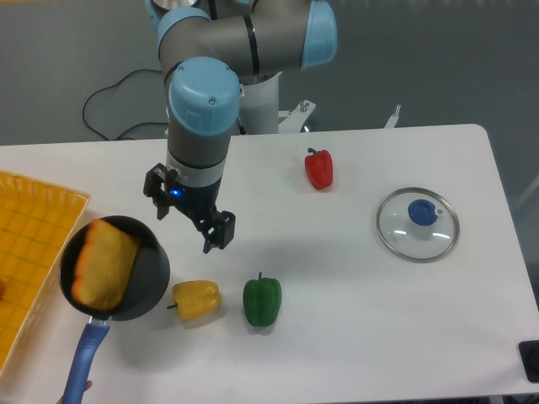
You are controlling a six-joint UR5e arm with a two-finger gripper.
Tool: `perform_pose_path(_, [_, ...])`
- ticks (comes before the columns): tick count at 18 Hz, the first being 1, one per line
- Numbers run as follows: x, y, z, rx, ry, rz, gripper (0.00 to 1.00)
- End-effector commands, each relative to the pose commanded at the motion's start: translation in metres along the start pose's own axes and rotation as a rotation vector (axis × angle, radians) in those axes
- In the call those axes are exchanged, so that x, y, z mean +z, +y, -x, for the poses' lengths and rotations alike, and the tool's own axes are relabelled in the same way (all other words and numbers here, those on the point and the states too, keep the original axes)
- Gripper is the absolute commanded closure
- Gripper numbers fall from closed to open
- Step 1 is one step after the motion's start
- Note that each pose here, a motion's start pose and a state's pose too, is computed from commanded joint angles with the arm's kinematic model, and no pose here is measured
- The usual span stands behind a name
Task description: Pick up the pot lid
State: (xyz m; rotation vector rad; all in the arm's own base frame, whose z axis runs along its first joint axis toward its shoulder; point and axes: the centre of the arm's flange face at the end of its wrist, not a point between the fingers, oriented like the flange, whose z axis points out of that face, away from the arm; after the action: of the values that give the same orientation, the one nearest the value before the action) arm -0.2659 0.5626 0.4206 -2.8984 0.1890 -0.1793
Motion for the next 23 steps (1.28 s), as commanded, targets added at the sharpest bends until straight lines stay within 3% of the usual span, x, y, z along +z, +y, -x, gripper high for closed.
perform_pose_path(7, [-0.005,0.003,-0.001,-0.064,-0.022,0.013,0.0])
perform_pose_path(11, [-0.009,0.004,-0.002,-0.209,-0.049,0.027,0.0])
perform_pose_path(23, [0.008,-0.005,-0.019,-0.176,-0.078,0.082,0.0])
